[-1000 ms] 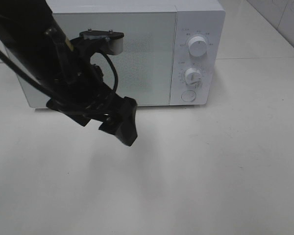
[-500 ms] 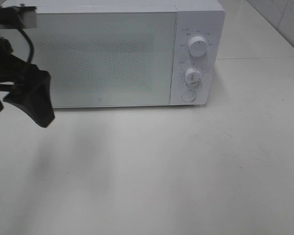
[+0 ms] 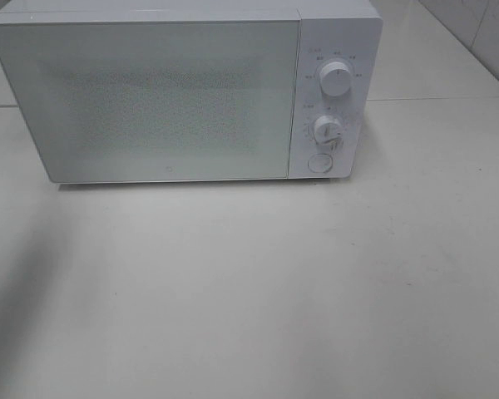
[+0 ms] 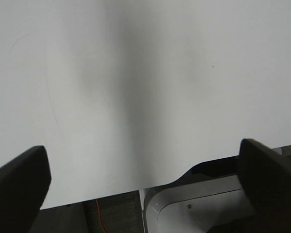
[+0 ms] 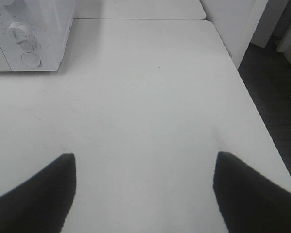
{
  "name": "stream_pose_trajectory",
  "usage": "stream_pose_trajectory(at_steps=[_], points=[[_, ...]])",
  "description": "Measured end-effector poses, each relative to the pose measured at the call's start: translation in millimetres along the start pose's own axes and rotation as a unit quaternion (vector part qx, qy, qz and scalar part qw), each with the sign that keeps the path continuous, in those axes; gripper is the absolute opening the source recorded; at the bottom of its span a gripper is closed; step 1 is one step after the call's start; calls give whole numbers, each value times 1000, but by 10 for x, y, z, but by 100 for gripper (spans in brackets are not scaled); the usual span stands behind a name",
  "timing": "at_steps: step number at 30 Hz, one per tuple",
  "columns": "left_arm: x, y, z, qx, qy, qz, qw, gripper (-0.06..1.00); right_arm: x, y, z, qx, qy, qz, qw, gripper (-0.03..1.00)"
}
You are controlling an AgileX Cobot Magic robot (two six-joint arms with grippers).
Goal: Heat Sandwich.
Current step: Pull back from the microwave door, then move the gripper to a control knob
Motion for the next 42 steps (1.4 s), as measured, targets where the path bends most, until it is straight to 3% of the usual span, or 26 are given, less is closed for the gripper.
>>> stream_pose_trajectory(at_steps=[3, 7, 22, 27, 28, 30, 32, 35, 38, 41, 42], points=[[133, 58, 195, -10, 35, -10, 999, 99, 0, 0, 0, 0, 0, 0, 1000, 76], [244, 119, 285, -19, 47, -23, 998, 99, 0, 0, 0, 0, 0, 0, 1000, 76], [1007, 368, 419, -28, 30, -127, 991, 99, 0, 0, 0, 0, 0, 0, 1000, 76], [1199, 490, 421, -17, 6, -224, 974, 99, 0, 0, 0, 0, 0, 0, 1000, 76], [1199, 490, 421, -17, 6, -224, 974, 99, 0, 0, 0, 0, 0, 0, 1000, 76], [1299, 513, 428, -13, -4, -265, 964, 99, 0, 0, 0, 0, 0, 0, 1000, 76], [1325, 510, 431, -12, -6, -275, 961, 99, 0, 0, 0, 0, 0, 0, 1000, 76], [1441, 468, 439, -4, -16, -317, 948, 99, 0, 0, 0, 0, 0, 0, 1000, 76], [1501, 454, 429, 1, -27, -328, 944, 99, 0, 0, 0, 0, 0, 0, 1000, 76], [1594, 553, 404, 14, -43, -372, 927, 99, 0, 0, 0, 0, 0, 0, 1000, 76], [1594, 553, 404, 14, -43, -372, 927, 99, 0, 0, 0, 0, 0, 0, 1000, 76]])
Point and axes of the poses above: a point on each arm's last joint axis where the gripper is mounted, y pointing back along that axis away from the gripper, z along the wrist's bending axis when the last joint is at zero, x = y × z, the point moved 10 cm from there along -y, pointing out along that axis toward the gripper, and after that the axes turned 13 degrees about y, right-handed, at the moved point
